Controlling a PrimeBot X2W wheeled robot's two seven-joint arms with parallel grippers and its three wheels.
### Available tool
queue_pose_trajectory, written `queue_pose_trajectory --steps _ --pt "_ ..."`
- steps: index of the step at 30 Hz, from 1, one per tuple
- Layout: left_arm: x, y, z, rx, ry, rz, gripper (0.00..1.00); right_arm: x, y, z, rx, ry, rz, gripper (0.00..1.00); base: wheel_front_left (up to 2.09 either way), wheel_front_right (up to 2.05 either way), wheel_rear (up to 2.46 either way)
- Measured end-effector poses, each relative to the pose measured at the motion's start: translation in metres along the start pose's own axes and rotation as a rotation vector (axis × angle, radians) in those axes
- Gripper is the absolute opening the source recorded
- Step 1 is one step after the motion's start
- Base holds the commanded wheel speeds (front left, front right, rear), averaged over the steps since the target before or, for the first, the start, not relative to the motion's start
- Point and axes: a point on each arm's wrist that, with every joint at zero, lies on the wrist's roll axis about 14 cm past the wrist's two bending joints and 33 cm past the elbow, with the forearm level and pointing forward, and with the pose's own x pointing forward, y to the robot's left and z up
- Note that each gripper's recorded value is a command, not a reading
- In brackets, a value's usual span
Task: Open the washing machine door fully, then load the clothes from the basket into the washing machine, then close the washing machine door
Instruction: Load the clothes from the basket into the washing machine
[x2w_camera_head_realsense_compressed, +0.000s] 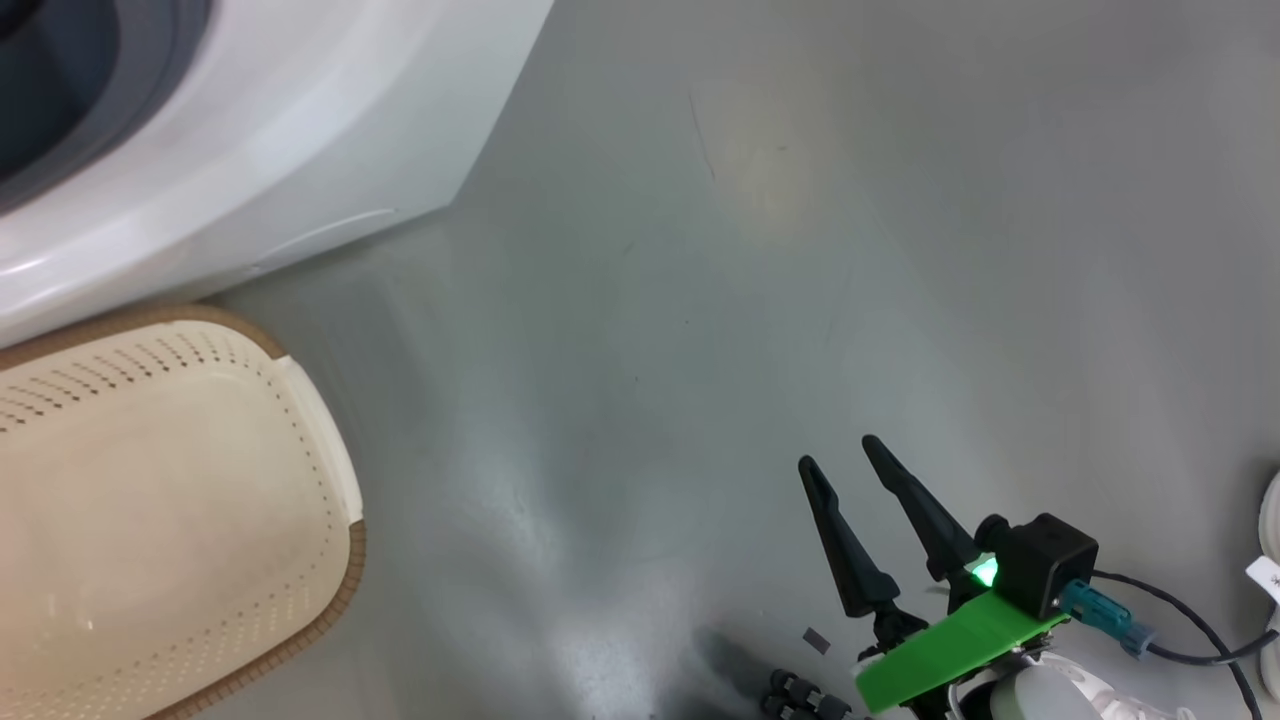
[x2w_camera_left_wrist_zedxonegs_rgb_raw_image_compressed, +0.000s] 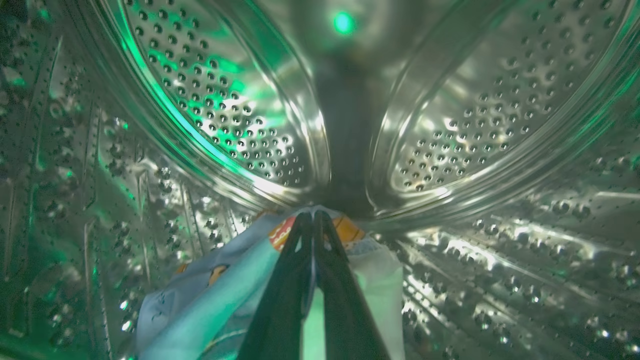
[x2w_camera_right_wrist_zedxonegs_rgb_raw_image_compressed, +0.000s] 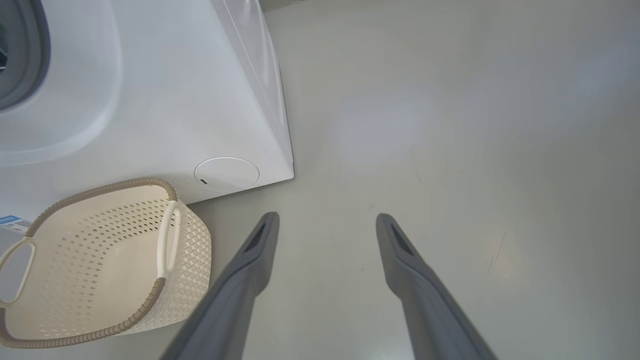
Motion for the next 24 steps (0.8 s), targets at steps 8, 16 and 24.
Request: queue_pose_trajectory --steps 8,16,24 --pt "0.014 -0.005 0.03 -0.047 -0.132 -0.026 0.0 0.005 -0.002 -0.004 0.024 0.013 -0.015 1.0 0.0 0.0 0.0" --pt "0.018 -0.006 0.017 0.027 -0.138 -0.043 0.0 0.005 -0.001 -0.012 0.024 0.037 -0.018 1.0 0.0 0.0 0.0" --pt "0.016 -0.007 -0.014 0.108 -0.038 -0.059 0.0 0.002 -0.002 -0.011 0.032 0.034 -0.024 1.0 0.0 0.0 0.0"
